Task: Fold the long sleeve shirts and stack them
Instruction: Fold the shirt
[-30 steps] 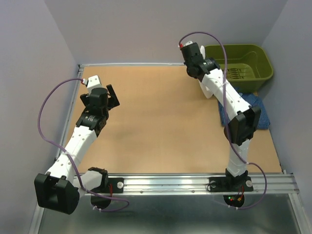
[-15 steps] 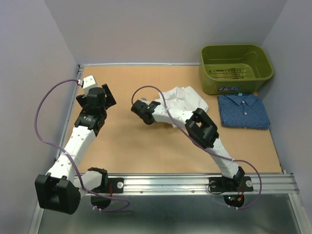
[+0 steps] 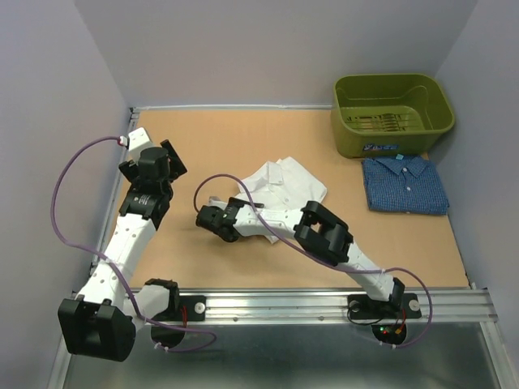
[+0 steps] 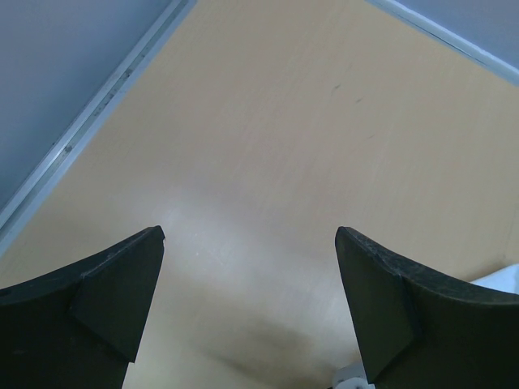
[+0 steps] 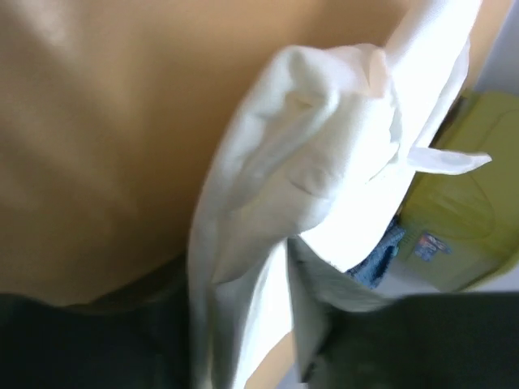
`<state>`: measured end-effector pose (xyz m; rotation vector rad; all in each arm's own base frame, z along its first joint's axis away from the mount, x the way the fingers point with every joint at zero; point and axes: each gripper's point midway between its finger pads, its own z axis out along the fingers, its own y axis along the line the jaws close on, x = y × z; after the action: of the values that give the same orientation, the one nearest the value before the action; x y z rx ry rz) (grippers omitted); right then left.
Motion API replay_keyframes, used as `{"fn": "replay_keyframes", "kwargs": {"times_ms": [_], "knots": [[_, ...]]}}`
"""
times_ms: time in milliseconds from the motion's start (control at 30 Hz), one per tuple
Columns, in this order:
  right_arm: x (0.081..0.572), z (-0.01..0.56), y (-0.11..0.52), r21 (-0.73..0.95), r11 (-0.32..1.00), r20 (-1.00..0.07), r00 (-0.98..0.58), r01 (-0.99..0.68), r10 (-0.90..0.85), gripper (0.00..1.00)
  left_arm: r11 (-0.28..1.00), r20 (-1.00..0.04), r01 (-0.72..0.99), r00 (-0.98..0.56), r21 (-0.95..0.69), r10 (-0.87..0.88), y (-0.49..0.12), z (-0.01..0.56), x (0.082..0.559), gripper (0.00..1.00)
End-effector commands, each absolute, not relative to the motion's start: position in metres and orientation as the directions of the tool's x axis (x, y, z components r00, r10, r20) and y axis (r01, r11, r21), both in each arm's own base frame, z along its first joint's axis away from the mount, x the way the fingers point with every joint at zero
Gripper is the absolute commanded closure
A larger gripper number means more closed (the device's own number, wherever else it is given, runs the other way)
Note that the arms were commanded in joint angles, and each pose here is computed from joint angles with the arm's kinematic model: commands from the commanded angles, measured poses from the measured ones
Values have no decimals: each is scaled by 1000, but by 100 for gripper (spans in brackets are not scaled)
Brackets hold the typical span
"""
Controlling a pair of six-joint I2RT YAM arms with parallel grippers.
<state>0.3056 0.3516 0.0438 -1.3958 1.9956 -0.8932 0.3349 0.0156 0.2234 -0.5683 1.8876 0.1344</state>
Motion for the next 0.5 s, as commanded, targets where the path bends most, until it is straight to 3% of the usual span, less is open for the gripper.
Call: {"fn": "replay_keyframes", "kwargs": {"times_ms": [0, 133, 433, 467], "knots": [[274, 50, 381, -669, 335, -177, -295, -664, -939, 42, 869, -914, -441, -216, -223, -344, 17, 235, 334, 2], [251, 77, 396, -524, 445, -312, -322, -727, -894, 34, 882, -901, -397, -236, -253, -364, 6, 233, 336, 2], [228, 142, 365, -309, 615, -513, -418, -725, -750, 32, 881, -792, -282, -392, -380, -467, -37, 213, 325, 2], [240, 159, 355, -269, 667, -573, -442, -695, -691, 32, 876, -769, -263, -421, -405, -481, -46, 207, 323, 2]]}}
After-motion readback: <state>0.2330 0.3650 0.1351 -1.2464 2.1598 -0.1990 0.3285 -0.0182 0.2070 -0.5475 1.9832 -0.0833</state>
